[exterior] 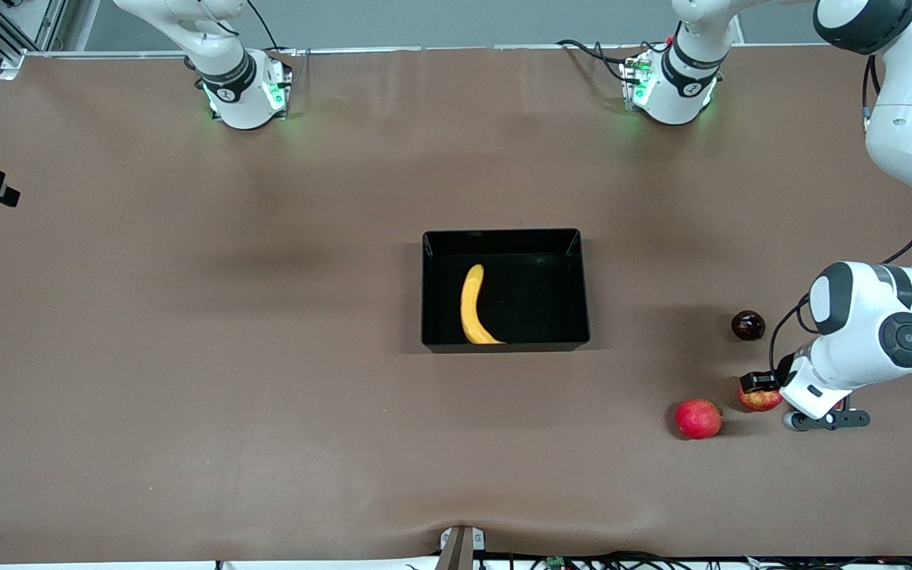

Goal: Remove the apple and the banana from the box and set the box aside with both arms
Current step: 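Lower the apple onto the table beside the mango and open the left gripper, then move the left gripper back over the tray toward the banana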

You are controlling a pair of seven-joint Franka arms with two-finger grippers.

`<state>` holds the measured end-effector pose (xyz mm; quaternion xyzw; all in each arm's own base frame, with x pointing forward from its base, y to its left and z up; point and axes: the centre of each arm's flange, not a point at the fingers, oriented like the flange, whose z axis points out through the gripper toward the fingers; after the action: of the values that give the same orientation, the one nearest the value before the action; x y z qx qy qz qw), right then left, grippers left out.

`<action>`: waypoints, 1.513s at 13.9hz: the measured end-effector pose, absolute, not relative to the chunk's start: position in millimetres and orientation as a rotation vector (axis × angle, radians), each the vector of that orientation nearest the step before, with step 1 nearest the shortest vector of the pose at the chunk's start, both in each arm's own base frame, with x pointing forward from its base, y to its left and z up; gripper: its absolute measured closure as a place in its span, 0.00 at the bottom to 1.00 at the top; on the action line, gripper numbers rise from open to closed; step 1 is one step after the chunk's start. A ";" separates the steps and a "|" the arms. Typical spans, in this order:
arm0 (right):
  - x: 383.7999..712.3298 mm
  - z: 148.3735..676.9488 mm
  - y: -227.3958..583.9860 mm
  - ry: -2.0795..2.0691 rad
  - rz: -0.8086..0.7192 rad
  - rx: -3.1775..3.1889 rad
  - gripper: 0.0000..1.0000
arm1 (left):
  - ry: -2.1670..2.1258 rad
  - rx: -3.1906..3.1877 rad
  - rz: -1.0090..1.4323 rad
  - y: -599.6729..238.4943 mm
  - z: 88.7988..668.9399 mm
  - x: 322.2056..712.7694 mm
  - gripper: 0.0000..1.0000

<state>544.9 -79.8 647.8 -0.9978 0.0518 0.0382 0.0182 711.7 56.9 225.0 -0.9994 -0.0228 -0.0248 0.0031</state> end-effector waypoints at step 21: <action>544.8 647.4 -80.2 0.162 0.123 -3.098 0.00 | -0.172 -3.249 0.003 -323.5 381.0 585.1 0.00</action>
<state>544.8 -80.2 647.4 -0.9977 0.0522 0.0395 0.0184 585.1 -323.5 381.0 -0.9970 -0.0528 0.0010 -0.0558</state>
